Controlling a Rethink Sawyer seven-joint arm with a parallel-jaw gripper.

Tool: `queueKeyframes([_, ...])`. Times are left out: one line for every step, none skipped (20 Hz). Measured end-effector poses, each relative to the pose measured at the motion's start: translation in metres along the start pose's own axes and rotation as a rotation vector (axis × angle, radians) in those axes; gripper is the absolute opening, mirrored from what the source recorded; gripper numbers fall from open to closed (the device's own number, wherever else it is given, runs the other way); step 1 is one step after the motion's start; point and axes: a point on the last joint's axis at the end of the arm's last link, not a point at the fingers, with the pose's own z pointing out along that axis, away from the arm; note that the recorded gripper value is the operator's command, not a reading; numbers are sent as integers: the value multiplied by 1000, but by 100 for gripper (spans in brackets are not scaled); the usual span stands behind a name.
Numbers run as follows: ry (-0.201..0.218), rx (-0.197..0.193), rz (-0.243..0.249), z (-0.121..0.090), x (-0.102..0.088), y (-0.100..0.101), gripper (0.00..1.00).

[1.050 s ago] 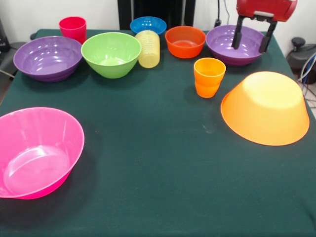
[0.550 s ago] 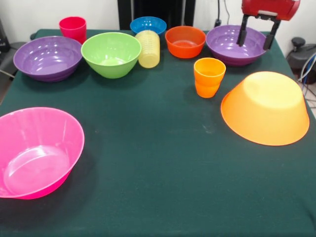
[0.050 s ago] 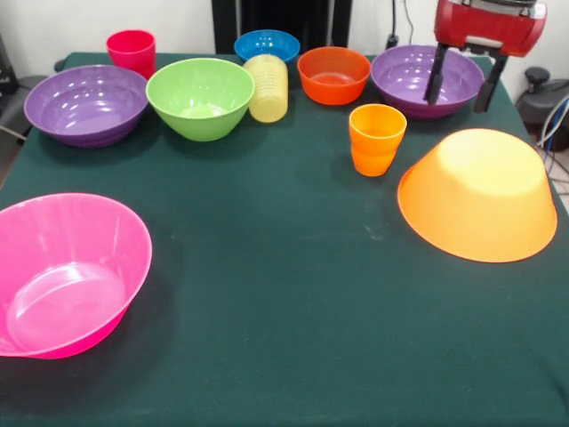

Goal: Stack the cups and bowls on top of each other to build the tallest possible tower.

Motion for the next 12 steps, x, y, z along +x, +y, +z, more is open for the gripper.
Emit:
queueKeyframes([-9, -2, 1, 0, -5, 1, 100])
queueKeyframes([-31, -7, 4, -1, -19, 3, 100])
queueKeyframes([-41, -10, 6, -1, -25, 3, 100])
queueKeyframes([-50, -12, 8, -2, -31, 3, 100])
queueKeyframes([-59, -14, 9, -2, -36, 4, 100])
queueKeyframes([-76, -18, 13, -4, -47, 4, 100])
queueKeyframes([-84, -20, 15, -5, -52, 4, 100])
queueKeyframes([-99, -24, 19, -7, -61, 4, 100])
queueKeyframes([-116, -29, 24, -9, -72, 4, 100])
queueKeyframes([-124, -31, 28, -12, -79, 3, 100])
queueKeyframes([-133, -34, 32, -15, -86, 3, 100])
queueKeyframes([-136, -35, 34, -17, -89, 3, 100])
